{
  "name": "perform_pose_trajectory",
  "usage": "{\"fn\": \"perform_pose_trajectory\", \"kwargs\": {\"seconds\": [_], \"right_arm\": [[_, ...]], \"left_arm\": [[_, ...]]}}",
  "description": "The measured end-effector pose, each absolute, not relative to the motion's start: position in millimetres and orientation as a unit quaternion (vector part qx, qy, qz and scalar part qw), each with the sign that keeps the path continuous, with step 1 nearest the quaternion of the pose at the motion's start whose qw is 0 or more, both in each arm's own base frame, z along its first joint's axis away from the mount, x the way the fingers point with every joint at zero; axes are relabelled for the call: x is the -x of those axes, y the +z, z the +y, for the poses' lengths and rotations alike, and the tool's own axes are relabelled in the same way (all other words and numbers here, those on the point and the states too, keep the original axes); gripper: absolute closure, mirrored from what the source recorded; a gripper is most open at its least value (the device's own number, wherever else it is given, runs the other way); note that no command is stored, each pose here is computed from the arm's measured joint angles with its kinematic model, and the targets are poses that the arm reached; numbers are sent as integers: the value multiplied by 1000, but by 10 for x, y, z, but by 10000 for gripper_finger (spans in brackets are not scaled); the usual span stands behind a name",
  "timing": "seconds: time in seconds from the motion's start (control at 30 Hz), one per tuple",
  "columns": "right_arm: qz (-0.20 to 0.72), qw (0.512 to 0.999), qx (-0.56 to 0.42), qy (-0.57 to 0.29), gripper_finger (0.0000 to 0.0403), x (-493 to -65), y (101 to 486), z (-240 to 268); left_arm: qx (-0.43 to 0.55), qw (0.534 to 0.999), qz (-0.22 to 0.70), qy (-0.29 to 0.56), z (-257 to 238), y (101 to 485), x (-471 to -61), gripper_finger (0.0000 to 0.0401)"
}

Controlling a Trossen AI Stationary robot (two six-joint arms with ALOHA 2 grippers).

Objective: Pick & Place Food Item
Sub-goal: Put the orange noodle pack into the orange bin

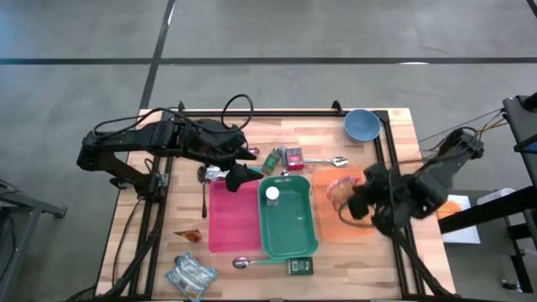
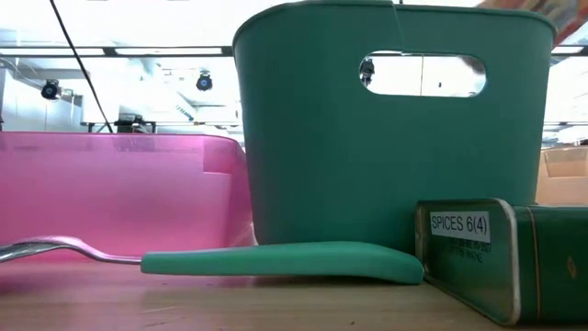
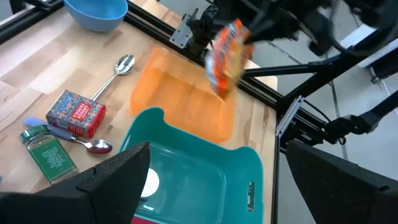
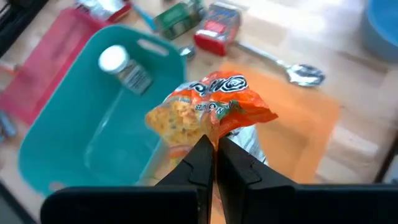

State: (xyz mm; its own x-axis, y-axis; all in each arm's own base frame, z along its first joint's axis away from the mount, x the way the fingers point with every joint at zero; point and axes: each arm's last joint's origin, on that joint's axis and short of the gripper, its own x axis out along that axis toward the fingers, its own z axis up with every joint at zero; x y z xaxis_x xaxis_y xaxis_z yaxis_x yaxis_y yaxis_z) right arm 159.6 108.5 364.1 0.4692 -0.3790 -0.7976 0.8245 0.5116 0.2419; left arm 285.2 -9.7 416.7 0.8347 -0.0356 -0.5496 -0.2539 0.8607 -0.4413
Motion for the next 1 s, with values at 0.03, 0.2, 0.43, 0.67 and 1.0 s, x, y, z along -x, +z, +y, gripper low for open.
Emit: {"fn": "perform_pose_trajectory", "kwargs": {"seconds": [0.03, 0.2, 0.43, 0.67, 1.0], "right_arm": [[347, 793, -321, -385, 392, -1585, 3635, 1018], [335, 775, -329, -422, 392, -1522, 3574, 717], [356, 771, -330, -412, 392, -1438, 3433, 423], [324, 765, -396, -391, 392, -1462, 3138, 253], [279, 764, -441, -379, 392, -1601, 2746, 233]], "left_arm": [[257, 923, 281, 59, -96, 4166, -2851, 21], [257, 922, 282, 60, -96, 4166, -2851, 21], [257, 923, 282, 60, -96, 4166, -2851, 21], [257, 923, 282, 60, -96, 4166, -2852, 21], [264, 921, 281, 62, -96, 4166, -2852, 21]]}}
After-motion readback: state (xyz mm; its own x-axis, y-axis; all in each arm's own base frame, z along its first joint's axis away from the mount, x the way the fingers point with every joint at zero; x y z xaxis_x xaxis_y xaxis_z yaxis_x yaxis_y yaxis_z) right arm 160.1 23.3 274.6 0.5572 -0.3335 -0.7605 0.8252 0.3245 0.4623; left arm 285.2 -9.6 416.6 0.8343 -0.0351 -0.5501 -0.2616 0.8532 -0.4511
